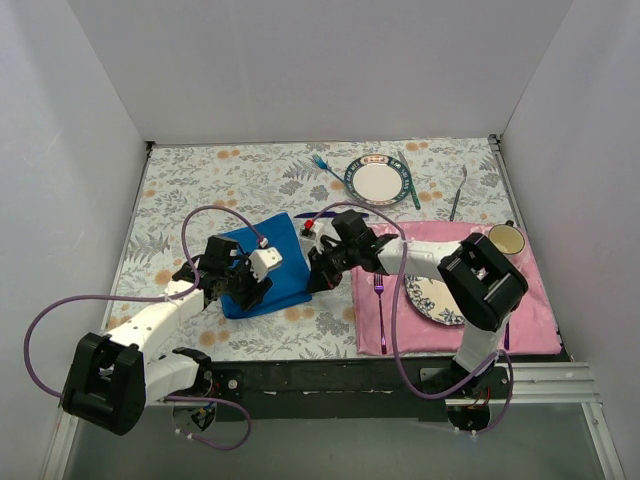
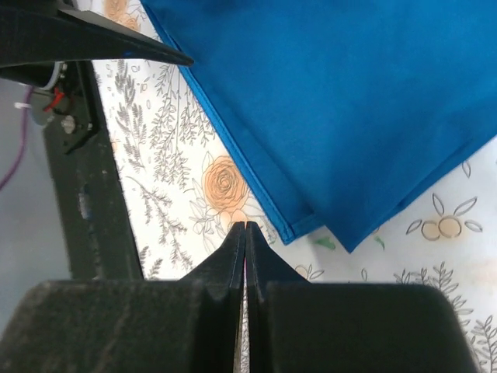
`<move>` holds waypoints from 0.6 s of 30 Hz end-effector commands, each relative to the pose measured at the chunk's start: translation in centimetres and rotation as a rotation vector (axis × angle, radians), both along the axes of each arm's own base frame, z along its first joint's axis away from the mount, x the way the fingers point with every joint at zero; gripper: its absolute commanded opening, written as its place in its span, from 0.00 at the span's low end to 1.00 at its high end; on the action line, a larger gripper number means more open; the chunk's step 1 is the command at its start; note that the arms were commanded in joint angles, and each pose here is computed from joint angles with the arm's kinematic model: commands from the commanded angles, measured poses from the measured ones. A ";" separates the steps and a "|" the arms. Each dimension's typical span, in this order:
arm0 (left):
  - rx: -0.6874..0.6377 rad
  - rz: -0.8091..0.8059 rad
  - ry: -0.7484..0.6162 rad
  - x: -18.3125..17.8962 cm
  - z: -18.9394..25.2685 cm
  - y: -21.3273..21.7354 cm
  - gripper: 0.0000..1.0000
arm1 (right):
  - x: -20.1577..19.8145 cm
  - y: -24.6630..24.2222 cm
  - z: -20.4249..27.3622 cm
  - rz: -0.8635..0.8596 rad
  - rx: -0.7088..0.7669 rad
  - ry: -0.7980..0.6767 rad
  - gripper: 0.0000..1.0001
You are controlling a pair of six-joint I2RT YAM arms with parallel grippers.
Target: Fold the napkin into a case and place the utensils inside
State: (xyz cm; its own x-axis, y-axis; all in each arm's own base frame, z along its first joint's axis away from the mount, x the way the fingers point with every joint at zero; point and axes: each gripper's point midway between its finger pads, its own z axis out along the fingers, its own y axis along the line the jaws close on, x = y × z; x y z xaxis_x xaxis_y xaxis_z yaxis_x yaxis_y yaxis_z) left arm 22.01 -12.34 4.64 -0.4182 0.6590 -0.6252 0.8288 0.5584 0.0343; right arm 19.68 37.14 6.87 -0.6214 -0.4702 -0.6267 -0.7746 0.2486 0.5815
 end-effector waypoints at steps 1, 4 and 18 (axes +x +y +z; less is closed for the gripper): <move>-0.001 -0.021 -0.012 -0.1 0.1 -0.2 0.50 | 0.5 0.7 0.8 0.059 0.026 -0.261 0.01; 0.000 -0.026 -0.003 -0.4 -0.1 -0.1 0.50 | 1.1 0.5 0.0 0.052 -0.003 -0.327 0.01; 0.024 -0.100 0.013 -2.0 -1.0 0.2 0.50 | 1.4 -0.4 -3.9 0.035 -0.136 -0.393 0.01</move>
State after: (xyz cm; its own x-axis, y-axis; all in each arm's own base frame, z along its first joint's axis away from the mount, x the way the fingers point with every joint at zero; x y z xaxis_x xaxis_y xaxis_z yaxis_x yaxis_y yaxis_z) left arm 21.08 -12.14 3.82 -0.3944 0.6904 -0.6065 0.8551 0.5175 0.0330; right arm 20.43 36.70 3.69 -0.3723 -0.5664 -0.7353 -0.9270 0.2660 0.2645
